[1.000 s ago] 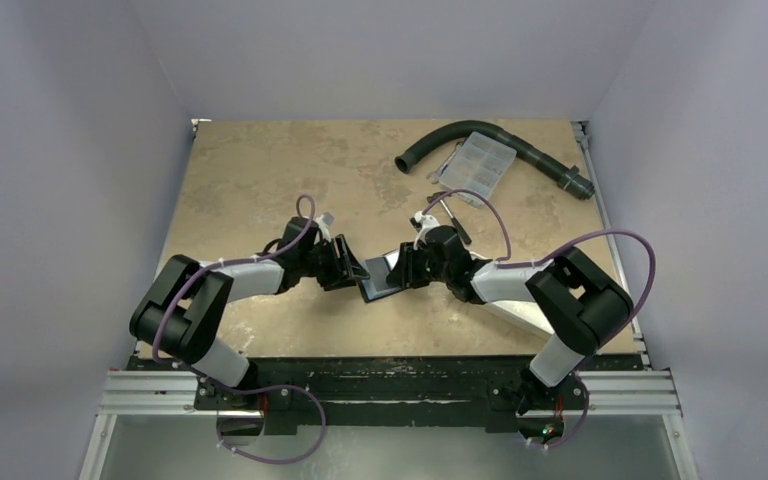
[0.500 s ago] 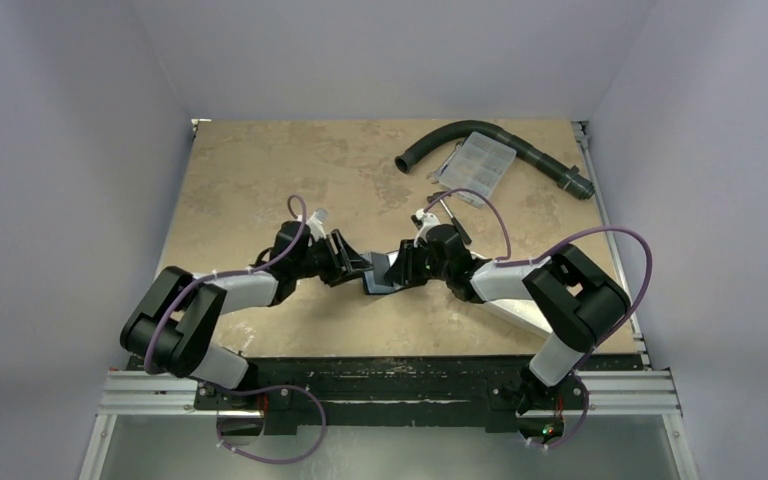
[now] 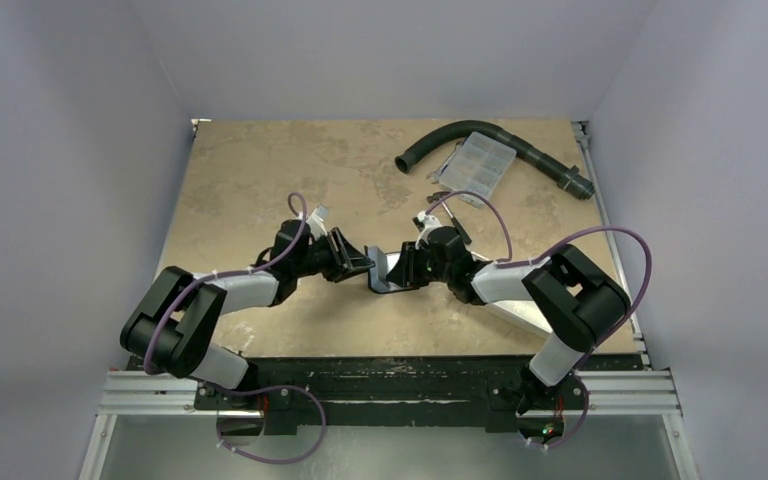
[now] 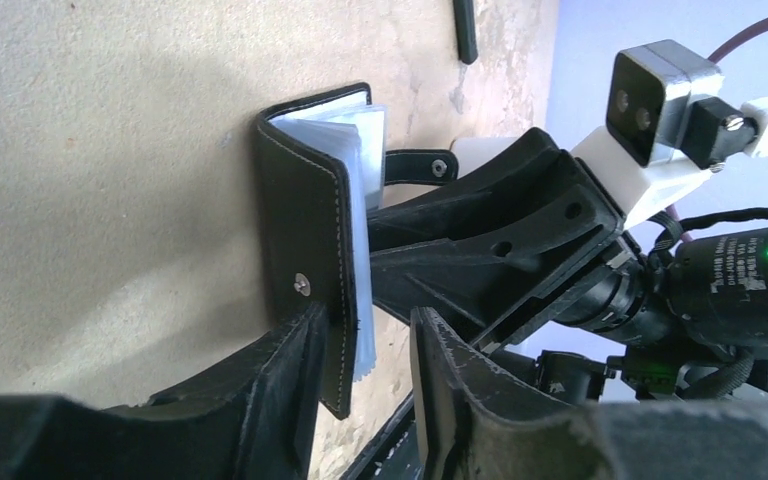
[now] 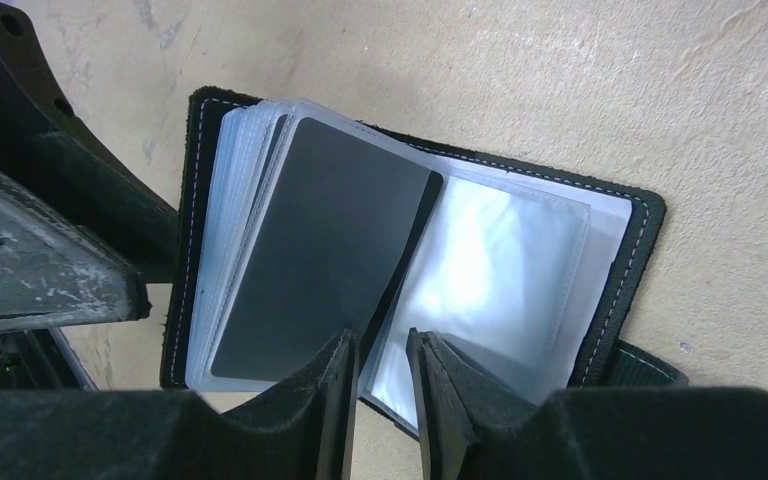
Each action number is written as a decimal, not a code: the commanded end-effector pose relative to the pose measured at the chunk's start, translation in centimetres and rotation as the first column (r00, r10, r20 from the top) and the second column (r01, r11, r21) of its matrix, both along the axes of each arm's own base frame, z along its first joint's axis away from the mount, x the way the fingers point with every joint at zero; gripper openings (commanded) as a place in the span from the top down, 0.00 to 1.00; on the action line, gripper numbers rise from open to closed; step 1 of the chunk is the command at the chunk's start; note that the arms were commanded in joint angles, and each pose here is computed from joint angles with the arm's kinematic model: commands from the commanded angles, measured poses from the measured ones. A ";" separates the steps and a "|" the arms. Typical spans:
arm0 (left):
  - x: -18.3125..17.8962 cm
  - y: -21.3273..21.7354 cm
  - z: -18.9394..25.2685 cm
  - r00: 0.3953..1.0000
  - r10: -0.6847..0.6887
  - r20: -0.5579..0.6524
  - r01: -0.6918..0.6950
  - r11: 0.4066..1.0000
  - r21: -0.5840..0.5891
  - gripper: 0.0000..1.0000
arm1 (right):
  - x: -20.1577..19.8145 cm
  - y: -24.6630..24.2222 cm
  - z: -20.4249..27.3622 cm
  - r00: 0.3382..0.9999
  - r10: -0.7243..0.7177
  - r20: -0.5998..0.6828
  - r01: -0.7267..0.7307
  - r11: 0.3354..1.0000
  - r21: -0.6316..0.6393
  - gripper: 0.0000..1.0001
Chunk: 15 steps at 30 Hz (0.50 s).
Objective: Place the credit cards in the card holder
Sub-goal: Turn over the card slot in the card holder.
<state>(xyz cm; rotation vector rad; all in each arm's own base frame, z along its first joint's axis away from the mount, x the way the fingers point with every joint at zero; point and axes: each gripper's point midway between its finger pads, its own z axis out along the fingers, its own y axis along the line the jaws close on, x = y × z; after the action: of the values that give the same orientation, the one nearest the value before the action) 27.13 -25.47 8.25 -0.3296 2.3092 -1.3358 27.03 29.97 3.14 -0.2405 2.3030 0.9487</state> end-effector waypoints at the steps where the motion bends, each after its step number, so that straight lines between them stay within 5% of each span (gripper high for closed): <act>1: 0.6 -0.4 0.3 1.000 -0.016 0.027 0.015 0.999 0.030 0.63 | -0.3 0.1 0.8 1.000 0.014 0.006 -0.014 1.000 0.026 0.66; 15: 0.9 -1.3 -0.1 0.998 -0.052 0.024 0.050 0.994 0.093 0.91 | -0.1 -0.4 1.3 1.000 0.009 0.027 -0.009 1.000 -0.003 0.65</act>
<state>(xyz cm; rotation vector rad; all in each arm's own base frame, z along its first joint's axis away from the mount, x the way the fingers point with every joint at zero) 27.33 -25.79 6.73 -0.3118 2.3937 -1.2522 26.88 29.90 3.20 -0.2451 2.3074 0.9509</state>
